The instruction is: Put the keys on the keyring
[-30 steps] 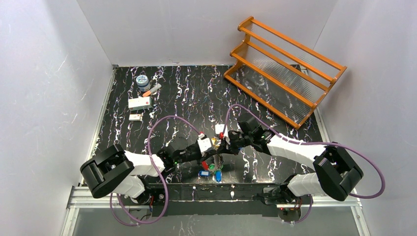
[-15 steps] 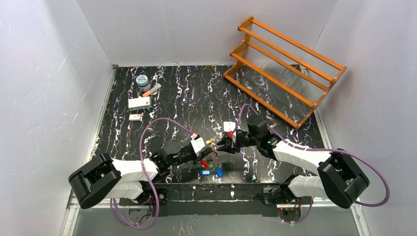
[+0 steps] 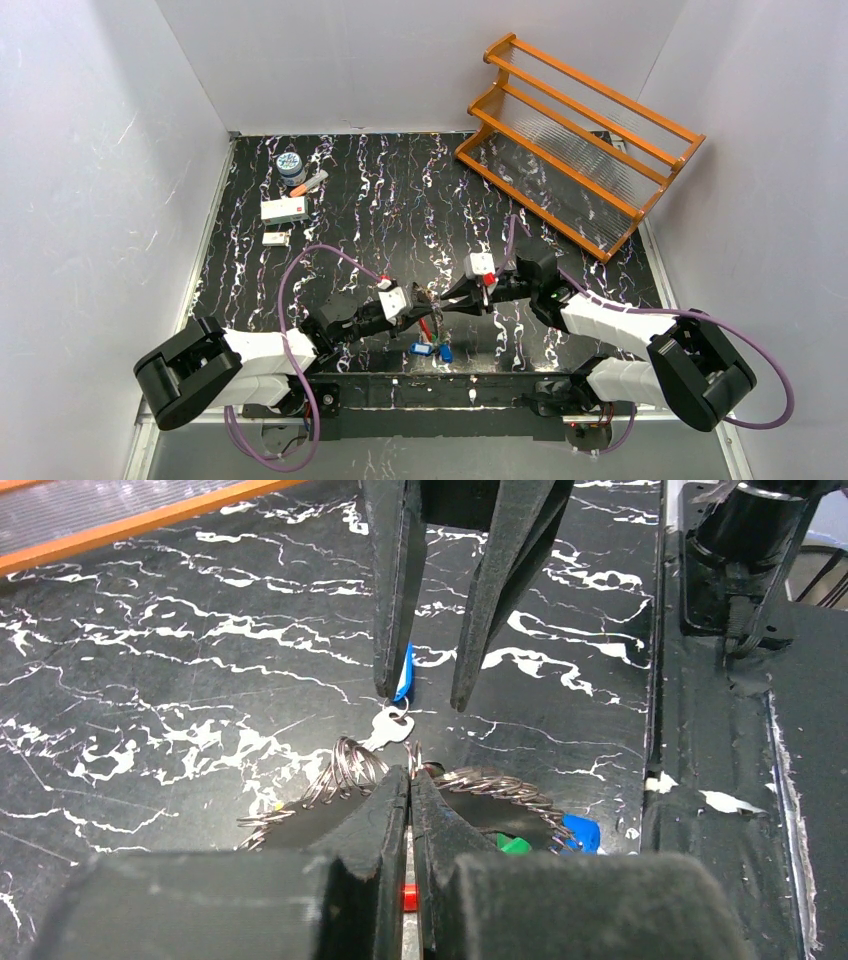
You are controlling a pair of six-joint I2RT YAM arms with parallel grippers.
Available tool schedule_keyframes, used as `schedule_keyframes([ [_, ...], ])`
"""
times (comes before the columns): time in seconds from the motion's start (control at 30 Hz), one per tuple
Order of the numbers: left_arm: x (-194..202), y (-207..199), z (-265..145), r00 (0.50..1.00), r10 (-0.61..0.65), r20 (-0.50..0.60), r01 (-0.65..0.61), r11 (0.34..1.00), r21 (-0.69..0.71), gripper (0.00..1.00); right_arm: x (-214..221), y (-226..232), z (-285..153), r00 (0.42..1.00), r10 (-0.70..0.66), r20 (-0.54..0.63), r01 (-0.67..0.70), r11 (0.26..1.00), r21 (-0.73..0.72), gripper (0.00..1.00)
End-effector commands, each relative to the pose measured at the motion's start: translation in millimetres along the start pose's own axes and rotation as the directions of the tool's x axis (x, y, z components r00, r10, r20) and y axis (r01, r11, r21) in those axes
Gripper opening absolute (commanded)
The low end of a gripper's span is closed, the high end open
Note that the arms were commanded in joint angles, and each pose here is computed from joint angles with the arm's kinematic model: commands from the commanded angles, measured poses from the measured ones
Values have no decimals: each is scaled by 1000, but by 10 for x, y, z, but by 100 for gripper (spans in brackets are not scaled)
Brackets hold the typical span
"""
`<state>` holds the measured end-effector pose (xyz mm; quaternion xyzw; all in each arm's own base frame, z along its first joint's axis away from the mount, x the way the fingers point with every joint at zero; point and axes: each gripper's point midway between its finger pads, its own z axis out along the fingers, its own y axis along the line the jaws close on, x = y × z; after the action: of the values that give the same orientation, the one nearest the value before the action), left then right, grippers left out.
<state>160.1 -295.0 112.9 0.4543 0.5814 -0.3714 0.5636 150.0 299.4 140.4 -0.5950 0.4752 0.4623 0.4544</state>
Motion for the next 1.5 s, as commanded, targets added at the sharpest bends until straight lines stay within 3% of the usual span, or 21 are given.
schedule_keyframes([
  [0.0, -245, -36, 14, 995, 34, 98, -36, 999, 24, 0, -160, 58, 18, 995, -71, 70, 75, 996, -54, 34],
  [0.63, -261, -51, 17, 994, 29, 104, -33, 999, 32, 0, -54, 11, 102, 998, -37, 58, 43, 995, -93, 33],
  [1.2, -226, -52, 28, 995, 33, 93, -36, 999, 36, 0, -99, -32, 148, 997, -23, 72, 31, 993, -111, 19],
  [1.37, -226, -49, 30, 995, 33, 93, -36, 999, 34, 0, -91, -51, 161, 998, -2, 59, 9, 993, -117, 3],
  [1.47, -229, -32, 24, 995, 42, 94, -44, 999, 25, 0, -56, -60, 154, 999, 6, 33, -2, 993, -115, 1],
])
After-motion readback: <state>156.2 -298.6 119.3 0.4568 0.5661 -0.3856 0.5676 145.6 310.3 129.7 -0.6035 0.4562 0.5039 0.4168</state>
